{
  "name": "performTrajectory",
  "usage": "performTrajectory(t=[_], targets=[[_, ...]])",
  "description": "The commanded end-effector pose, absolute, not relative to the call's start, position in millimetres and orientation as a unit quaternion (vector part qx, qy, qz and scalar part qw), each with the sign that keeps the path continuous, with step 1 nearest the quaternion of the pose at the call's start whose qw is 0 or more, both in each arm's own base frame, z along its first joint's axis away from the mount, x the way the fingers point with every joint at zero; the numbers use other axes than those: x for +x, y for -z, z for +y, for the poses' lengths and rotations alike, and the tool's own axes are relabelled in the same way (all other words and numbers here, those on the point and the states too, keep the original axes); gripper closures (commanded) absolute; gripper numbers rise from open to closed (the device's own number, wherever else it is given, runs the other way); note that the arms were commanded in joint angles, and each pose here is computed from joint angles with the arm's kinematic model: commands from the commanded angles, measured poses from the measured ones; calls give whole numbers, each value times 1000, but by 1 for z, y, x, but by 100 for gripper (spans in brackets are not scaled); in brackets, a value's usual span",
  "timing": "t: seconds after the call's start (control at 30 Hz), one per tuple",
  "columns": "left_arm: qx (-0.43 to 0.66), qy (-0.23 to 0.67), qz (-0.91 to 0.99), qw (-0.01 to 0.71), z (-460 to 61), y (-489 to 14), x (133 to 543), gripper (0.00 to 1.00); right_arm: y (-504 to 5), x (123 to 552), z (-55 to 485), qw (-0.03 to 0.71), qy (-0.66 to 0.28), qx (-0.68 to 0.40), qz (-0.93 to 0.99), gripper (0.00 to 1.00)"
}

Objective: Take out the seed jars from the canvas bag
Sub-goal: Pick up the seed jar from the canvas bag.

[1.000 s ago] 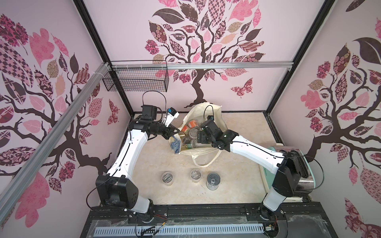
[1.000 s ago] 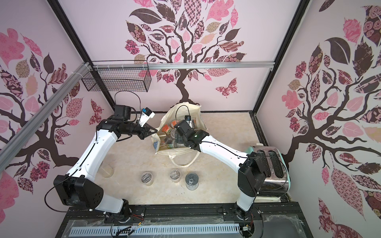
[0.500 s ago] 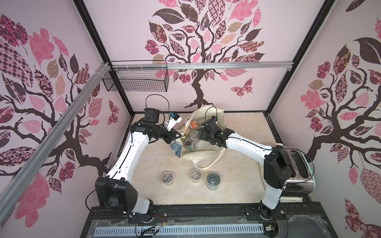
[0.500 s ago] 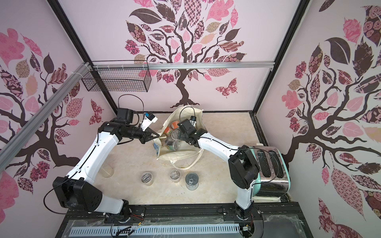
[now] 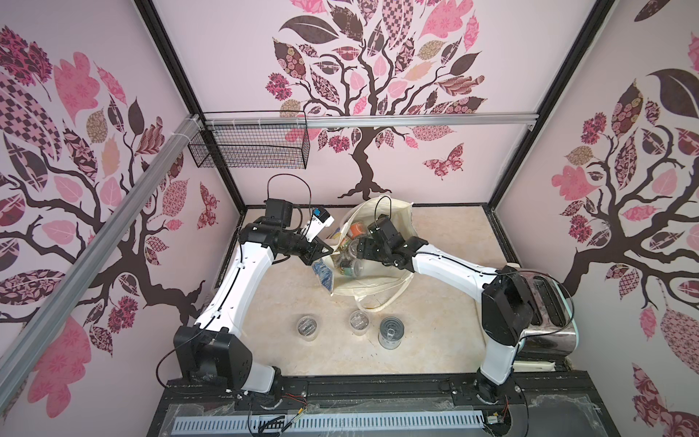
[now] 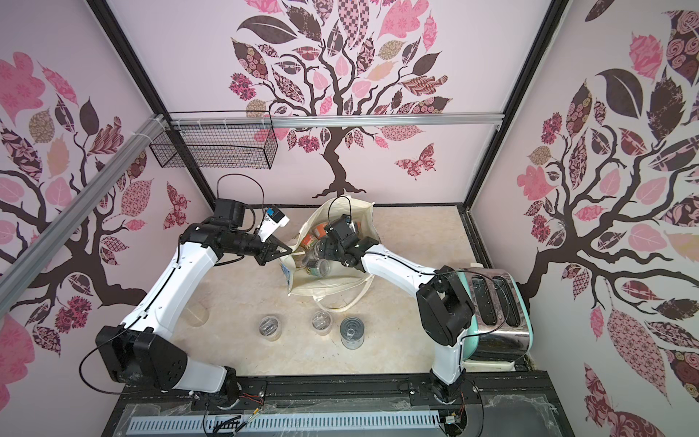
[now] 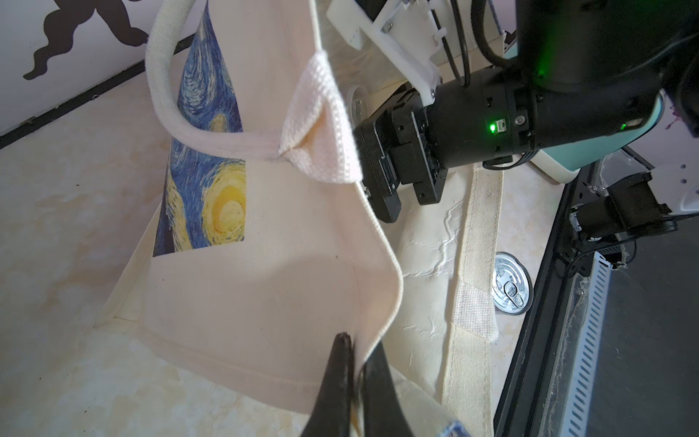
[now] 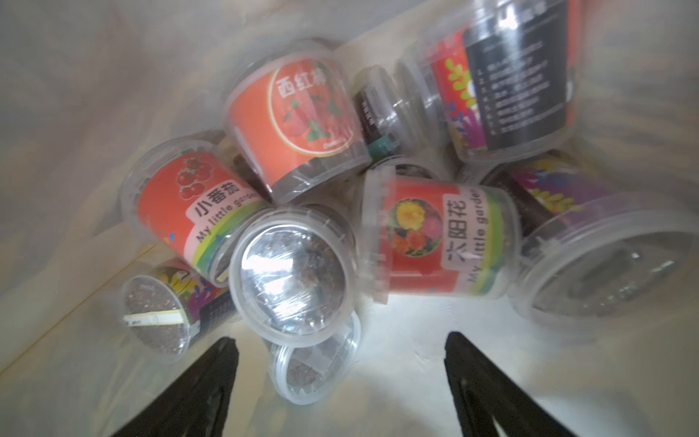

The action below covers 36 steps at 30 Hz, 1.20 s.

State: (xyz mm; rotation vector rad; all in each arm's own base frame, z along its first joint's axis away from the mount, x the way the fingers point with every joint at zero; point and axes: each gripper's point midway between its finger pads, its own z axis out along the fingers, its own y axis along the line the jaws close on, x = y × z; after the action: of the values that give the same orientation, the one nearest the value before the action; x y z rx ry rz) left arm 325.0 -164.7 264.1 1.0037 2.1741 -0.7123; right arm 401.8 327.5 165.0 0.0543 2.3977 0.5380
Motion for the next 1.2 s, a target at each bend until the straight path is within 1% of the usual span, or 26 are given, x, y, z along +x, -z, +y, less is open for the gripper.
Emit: performTrajectory(t=[0.0, 0.1, 0.43, 0.8, 0.93, 1.07, 1.17], targets=[[379, 279, 830, 300, -166, -264, 319, 100, -161, 407, 346, 339, -201, -6, 919, 12], [377, 277, 831, 300, -166, -265, 321, 100, -155, 412, 341, 338, -181, 7, 923, 11], [375, 278, 831, 302, -165, -268, 322, 100, -128, 414, 361, 302, -203, 27, 931, 11], [377, 276, 831, 302, -166, -270, 323, 100, -125, 427, 366, 313, -191, 38, 930, 14], [378, 280, 829, 301, -167, -270, 322, 100, -129, 426, 373, 309, -206, 39, 928, 13], [377, 279, 830, 303, -167, -272, 324, 100, -127, 431, 373, 318, -199, 46, 926, 12], [379, 284, 827, 304, -168, -274, 321, 100, -123, 436, 373, 331, -182, 31, 925, 12]])
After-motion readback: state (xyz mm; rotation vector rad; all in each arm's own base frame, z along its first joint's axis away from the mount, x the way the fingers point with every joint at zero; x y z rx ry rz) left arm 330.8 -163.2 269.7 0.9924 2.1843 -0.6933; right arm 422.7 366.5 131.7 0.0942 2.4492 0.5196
